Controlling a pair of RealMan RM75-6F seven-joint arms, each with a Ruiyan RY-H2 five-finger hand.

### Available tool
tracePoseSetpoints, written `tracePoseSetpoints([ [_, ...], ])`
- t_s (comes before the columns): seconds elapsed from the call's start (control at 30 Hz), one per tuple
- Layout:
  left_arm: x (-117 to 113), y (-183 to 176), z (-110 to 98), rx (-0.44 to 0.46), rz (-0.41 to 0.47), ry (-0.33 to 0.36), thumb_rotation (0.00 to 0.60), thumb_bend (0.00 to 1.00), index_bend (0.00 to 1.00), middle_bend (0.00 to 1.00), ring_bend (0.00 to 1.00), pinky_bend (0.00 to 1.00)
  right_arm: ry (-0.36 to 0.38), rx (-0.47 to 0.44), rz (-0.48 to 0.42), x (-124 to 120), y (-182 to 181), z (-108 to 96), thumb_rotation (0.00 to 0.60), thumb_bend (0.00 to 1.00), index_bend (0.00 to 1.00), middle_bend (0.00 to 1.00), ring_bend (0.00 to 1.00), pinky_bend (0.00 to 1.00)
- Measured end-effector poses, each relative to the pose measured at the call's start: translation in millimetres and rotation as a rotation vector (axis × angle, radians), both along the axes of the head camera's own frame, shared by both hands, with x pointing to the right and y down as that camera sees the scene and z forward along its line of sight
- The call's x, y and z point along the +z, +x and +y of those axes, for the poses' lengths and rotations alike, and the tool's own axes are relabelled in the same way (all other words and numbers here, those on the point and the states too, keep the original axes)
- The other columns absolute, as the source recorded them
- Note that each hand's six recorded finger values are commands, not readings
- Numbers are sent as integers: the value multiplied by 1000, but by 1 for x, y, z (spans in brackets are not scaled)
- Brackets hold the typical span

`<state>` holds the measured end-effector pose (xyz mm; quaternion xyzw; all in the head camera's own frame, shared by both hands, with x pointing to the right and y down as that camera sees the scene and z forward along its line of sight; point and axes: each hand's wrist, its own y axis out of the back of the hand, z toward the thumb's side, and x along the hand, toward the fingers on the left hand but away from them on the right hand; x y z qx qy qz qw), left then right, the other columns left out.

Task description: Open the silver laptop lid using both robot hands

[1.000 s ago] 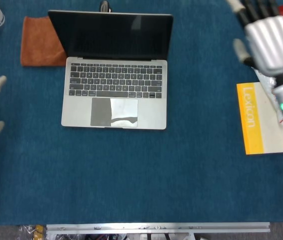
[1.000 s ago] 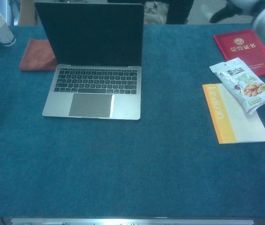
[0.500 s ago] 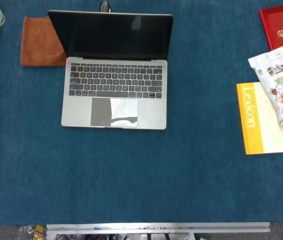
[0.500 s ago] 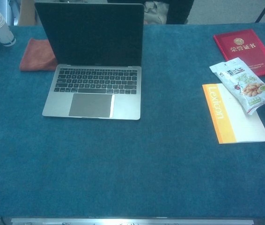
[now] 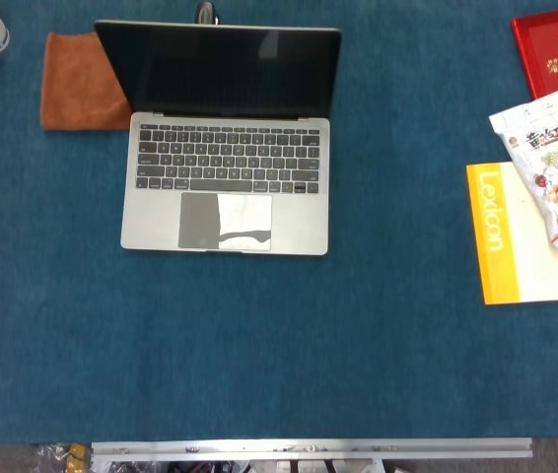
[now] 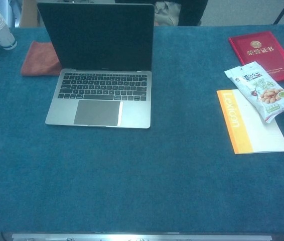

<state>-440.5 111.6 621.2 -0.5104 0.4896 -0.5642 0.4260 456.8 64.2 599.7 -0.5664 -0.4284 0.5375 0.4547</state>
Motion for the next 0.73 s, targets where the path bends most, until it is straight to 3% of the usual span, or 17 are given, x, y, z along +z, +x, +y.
tracePoseSetpoints([
  [0.27, -2, -4, 18, -13, -12, -18, 600, 226, 53, 0, 0, 49, -49, 13, 0, 8, 9, 23, 600, 407, 0, 58, 1, 64],
  [0.73, 0, -4, 26, -13, -31, -62, 600, 226, 53, 0, 0, 49, -46, 34, 7, 6, 17, 28, 600, 407, 0, 58, 1, 64],
])
